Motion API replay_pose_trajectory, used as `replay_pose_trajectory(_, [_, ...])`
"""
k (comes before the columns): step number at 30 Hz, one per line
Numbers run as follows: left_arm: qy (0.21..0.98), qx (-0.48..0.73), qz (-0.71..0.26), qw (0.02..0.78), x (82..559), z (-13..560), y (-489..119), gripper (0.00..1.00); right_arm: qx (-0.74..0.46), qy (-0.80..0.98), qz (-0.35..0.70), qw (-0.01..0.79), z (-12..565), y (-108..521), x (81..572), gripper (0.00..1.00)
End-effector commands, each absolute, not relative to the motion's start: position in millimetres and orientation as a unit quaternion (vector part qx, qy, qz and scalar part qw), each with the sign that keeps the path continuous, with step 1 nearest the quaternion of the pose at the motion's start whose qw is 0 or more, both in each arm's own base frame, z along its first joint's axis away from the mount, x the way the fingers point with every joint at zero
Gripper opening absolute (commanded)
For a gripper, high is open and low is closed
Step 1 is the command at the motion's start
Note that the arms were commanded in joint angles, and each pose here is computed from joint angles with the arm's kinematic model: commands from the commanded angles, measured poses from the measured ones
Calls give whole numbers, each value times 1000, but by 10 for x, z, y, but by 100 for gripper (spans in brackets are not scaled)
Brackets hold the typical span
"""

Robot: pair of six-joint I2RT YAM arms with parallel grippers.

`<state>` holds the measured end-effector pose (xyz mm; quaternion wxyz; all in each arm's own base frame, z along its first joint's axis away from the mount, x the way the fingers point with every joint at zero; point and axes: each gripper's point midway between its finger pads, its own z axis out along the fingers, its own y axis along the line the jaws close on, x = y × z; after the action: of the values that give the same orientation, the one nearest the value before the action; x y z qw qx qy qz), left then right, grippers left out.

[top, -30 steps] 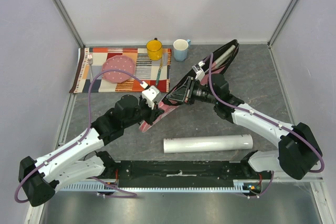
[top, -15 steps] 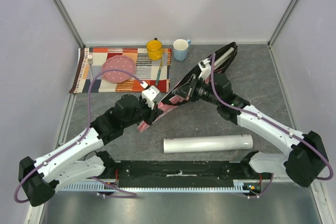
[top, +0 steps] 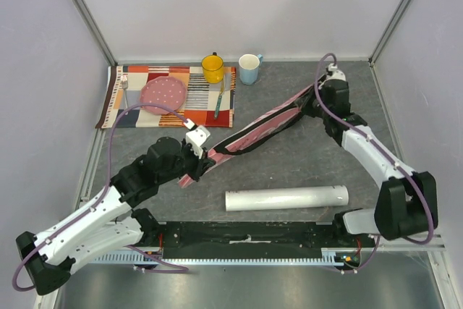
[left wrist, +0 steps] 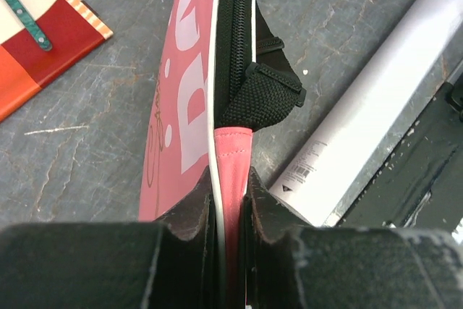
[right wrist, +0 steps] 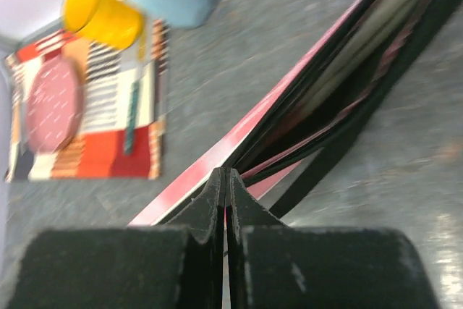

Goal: Pack up the badminton gear

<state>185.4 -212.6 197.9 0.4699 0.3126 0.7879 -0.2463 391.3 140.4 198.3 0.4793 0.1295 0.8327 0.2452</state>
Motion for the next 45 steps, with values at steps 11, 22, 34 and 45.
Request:
replay_pose_trajectory(11, [827,205,-226,473,1760,2161,-1732,2,298,793,131,516,1502,-644,5212,0])
replay_pose_trajectory(22, [832,163,-219,483,1702,2298,-1543,2,359,777,154,493,954,-1174,5910,0])
replay_pose_trajectory(34, [824,190,-252,470,1632,2276,-1689,2,258,802,279,460,1246,-457,5988,39])
replay_pose_trajectory(45, [788,270,-306,461,1476,2307,-1931,2,232,842,347,341,1323,1301,5344,98])
